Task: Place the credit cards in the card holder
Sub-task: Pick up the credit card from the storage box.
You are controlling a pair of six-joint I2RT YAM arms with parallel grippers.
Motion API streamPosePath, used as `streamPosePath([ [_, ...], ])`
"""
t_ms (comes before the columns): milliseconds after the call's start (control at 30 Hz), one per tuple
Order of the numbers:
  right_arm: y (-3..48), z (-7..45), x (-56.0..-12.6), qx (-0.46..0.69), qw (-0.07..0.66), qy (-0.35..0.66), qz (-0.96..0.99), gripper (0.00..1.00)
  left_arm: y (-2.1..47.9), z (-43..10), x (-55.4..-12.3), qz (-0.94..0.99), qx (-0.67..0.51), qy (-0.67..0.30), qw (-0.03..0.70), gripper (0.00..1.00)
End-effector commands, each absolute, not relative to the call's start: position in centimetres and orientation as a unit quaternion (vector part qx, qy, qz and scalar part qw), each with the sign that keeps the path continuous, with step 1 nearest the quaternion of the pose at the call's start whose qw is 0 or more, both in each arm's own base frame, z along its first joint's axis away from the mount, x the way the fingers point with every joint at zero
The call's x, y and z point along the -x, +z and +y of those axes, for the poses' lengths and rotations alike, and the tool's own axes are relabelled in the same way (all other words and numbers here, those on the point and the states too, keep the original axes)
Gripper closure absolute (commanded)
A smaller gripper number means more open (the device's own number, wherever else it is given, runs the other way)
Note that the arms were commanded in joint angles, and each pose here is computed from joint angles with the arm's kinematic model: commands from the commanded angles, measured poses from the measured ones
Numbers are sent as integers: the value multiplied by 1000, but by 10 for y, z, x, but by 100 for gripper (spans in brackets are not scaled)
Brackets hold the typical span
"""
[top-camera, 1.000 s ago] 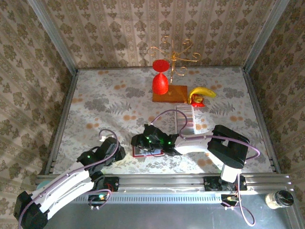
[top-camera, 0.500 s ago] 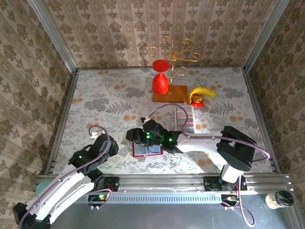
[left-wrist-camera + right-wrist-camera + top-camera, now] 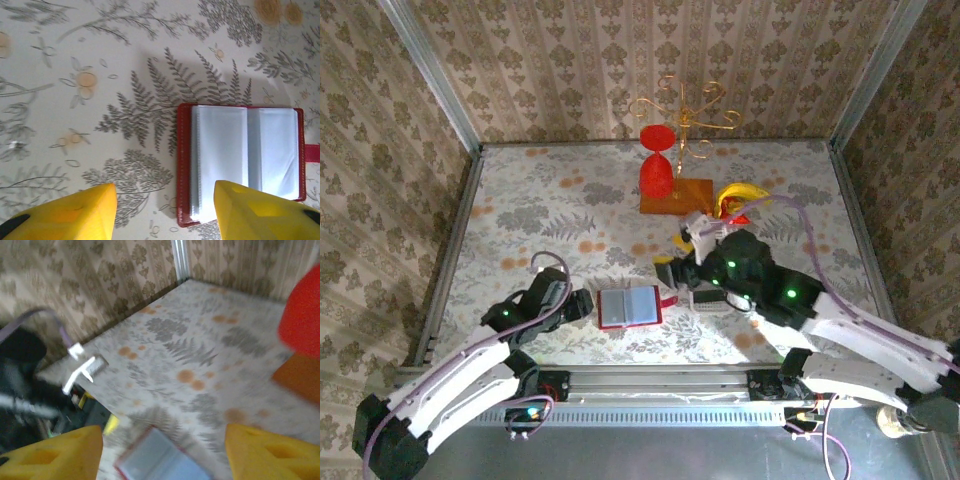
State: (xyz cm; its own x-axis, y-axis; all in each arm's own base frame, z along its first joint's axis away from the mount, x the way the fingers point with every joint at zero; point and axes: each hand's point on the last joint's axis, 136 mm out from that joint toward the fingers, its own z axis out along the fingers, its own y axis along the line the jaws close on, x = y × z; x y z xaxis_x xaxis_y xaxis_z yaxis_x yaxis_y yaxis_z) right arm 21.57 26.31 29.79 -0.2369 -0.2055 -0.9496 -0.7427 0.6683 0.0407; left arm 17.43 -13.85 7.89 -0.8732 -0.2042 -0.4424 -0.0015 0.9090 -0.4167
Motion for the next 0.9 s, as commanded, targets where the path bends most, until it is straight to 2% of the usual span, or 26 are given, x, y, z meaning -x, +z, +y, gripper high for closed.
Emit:
streamPosePath([
  [0,228,218,-199,592,461,14,661,25,83,-159,-178,939,26,-246,239,46],
  [100,185,185,-189,694,364,-63,619,24,77,-162,-177,941,24,-246,230,46],
  [200,159,166,-197,724,316,-100,605,24,73,-162,-175,942,22,-249,225,45],
  [533,107,168,-224,769,253,-99,578,31,58,-157,-161,947,21,-248,203,45],
  [867,74,173,-251,772,240,-101,580,33,57,-152,-155,946,25,-252,202,45],
])
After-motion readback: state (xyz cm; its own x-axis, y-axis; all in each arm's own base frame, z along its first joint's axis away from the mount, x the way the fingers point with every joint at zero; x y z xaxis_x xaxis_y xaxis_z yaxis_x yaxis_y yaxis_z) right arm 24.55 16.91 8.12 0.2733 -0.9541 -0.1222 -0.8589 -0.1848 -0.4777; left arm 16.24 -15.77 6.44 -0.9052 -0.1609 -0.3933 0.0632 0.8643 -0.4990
